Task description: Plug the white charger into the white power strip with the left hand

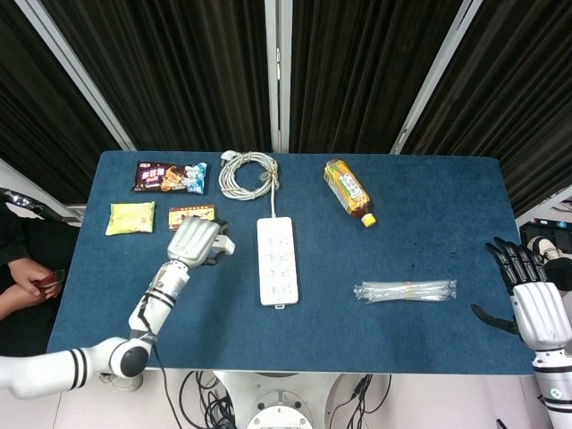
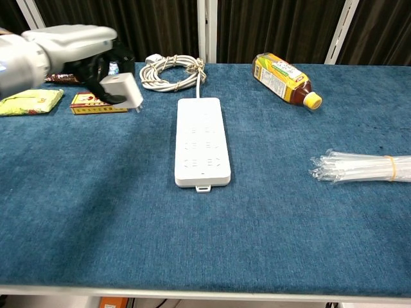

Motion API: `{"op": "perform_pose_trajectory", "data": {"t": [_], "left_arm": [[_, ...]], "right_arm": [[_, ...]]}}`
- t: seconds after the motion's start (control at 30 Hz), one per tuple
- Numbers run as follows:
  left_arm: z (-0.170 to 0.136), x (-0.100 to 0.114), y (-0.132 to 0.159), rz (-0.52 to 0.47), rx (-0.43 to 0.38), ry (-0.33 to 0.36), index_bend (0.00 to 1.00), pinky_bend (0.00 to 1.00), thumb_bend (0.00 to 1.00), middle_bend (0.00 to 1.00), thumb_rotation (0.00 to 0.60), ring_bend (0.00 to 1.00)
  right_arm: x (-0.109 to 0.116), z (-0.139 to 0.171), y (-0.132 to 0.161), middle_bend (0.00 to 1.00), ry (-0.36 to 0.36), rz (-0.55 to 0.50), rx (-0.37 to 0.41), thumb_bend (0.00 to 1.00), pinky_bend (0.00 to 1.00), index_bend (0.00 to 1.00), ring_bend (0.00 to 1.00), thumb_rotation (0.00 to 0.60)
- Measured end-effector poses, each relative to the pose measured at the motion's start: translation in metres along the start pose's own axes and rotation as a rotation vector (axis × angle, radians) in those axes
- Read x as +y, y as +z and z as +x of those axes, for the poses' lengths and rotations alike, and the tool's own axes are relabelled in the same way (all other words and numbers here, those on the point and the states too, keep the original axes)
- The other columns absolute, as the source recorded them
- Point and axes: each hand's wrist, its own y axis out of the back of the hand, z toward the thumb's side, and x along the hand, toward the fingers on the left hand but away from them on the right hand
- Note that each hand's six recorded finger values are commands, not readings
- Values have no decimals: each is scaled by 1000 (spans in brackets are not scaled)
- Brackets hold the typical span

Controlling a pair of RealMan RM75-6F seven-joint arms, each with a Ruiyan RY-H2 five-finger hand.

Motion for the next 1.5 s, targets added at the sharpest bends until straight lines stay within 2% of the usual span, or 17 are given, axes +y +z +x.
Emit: {"op": "perform_pose_trajectory", "data": {"t": [0.3,0.47,0.6,0.77,0.97,1.5], "left_arm": [[42,11,61,46,57,-42,621,562,406,746,600,645],[56,9,94,85,73,-52,621,570,404,762,600,658],[62,5,108,111,97,-48,622,579,404,775,600,669],[66,-1,110,143,151,-46,624,580,402,785,600,682],[67,-7,102,134,211,-62,626,584,401,789,600,692],[71,-17,110,131,241,-72,630,600,398,822,600,726]], "right_arm": [[2,1,-3,40,0,0,-5,65,0,0,0,600],[3,2,-6,40,2,-1,-12,66,0,0,0,600],[5,3,-9,40,-1,-4,-17,66,0,0,0,600],[6,5,-14,40,1,-7,-26,66,0,0,0,600],[6,5,-16,40,5,-10,-24,66,0,0,0,600],[6,6,-19,40,7,-12,-29,66,0,0,0,600]]}}
